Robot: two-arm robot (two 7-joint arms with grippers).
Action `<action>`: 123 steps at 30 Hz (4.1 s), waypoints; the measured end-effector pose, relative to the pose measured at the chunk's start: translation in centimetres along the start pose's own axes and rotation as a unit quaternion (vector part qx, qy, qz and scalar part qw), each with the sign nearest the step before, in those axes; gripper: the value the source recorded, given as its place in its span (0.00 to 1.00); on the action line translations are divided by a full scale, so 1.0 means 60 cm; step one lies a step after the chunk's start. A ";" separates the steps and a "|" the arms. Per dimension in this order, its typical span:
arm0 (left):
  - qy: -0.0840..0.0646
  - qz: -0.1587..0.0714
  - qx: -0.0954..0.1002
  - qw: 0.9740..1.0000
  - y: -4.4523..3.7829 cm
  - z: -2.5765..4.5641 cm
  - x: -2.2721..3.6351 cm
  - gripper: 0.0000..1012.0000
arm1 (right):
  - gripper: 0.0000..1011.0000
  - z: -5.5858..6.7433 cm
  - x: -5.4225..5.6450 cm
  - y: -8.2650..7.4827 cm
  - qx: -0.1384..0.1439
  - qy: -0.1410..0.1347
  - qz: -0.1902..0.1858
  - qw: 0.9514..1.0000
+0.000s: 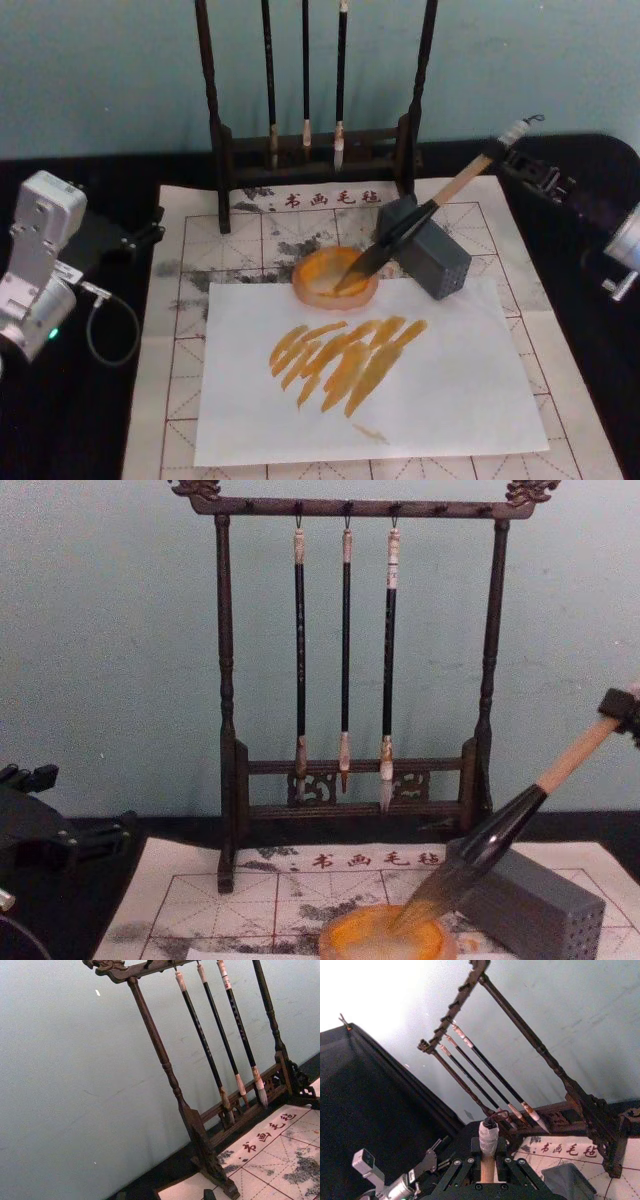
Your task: Pick up the brush from the inkstone, write on the paper, then place the brush back to its original position.
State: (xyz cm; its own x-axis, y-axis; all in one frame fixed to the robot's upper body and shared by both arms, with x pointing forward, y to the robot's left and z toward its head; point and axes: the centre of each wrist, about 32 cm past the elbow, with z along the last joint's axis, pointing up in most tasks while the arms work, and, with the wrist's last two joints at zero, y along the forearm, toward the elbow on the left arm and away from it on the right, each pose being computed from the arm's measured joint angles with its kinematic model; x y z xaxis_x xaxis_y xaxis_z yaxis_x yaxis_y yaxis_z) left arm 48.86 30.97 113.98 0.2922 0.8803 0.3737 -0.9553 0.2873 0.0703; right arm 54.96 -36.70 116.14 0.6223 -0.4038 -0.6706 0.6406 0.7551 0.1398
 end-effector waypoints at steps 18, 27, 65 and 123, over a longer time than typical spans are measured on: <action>0.000 0.000 0.000 1.000 0.000 0.000 0.0000 0.99 | 0.19 -0.034 0.014 0.043 0.006 0.008 -0.027 1.000; 0.000 0.000 0.000 1.000 0.000 0.000 0.0000 0.99 | 0.19 -0.049 0.018 0.053 0.009 0.004 -0.043 0.999; 0.000 0.000 0.000 1.000 0.000 0.000 0.0000 0.99 | 0.19 -0.068 0.028 0.057 0.012 0.018 -0.074 0.997; 0.000 0.000 0.000 1.000 0.000 0.000 0.0000 0.99 | 0.39 -0.070 0.033 0.051 0.007 0.057 -0.096 0.994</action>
State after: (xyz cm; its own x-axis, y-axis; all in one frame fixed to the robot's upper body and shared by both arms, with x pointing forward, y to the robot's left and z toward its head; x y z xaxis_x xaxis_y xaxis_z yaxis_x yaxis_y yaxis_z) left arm 48.86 30.97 113.98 0.2923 0.8803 0.3737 -0.9552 0.2873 0.0703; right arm 56.24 -33.00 112.19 0.4336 -0.4775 -0.7642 0.7487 0.6628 0.0107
